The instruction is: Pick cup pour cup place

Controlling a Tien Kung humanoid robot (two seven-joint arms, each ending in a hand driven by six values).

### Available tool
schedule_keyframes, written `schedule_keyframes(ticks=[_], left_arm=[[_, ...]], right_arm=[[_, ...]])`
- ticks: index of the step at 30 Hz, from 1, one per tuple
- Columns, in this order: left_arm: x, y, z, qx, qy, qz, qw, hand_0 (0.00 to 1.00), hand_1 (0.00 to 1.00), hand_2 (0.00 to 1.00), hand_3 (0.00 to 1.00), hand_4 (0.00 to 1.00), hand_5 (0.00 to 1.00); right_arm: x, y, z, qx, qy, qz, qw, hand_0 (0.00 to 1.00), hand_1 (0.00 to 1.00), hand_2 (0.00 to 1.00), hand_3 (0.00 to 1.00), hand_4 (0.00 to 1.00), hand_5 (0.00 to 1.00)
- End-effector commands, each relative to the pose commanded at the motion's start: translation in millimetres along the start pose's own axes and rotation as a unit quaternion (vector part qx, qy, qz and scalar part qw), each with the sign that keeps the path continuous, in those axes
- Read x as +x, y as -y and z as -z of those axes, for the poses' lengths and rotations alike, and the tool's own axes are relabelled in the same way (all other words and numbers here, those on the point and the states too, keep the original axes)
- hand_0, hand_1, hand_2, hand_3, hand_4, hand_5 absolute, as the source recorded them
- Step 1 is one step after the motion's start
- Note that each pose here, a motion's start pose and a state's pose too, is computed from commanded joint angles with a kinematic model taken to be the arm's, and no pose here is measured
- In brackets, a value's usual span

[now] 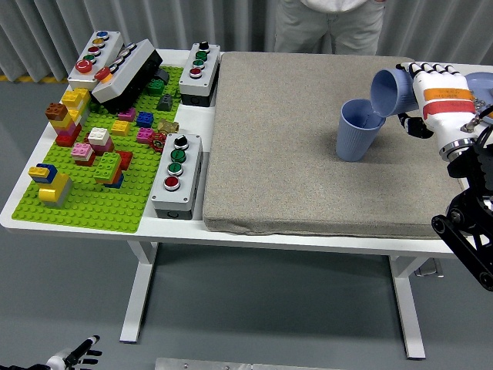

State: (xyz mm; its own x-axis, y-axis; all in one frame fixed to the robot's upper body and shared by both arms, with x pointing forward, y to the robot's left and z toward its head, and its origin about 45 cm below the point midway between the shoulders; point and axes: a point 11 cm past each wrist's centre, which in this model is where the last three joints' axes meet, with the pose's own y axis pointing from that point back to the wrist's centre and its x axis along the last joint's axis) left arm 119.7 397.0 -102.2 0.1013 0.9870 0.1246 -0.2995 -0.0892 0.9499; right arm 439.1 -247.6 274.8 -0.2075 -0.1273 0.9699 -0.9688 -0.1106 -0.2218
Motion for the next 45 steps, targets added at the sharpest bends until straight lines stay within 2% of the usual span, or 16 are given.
schedule_keyframes(ticks=[34,40,45], left_arm=[[1.2,-0.3,1.7,0.002,0.001,-0.001,1.000,0.864,0.832,0.841,0.756,0.632,0.982],[0.8,-0.2,0.3,0.001,0.001,-0.001,1.000,0.864,0.832,0.841,0.756,0.633,0.982],[-0.2,0.1,-0.4,0.000,0.000,0.000,1.000,0.864,0.832,0.841,0.756,0.632,0.983]], right_arm=[[5.3,1.5,-3.1,0.013,-0.027,0.006,1.000,0.781,0.594,0.501,0.549,0.599,0.002],[3.1,1.8,-6.0,0.004,-0.004,0.006,1.000,0.780,0.593,0.501,0.549,0.601,0.002],[6.7,5.2,-17.0,-0.027,0.060,-0.010,0.998,0.780,0.591,0.500,0.548,0.602,0.002]])
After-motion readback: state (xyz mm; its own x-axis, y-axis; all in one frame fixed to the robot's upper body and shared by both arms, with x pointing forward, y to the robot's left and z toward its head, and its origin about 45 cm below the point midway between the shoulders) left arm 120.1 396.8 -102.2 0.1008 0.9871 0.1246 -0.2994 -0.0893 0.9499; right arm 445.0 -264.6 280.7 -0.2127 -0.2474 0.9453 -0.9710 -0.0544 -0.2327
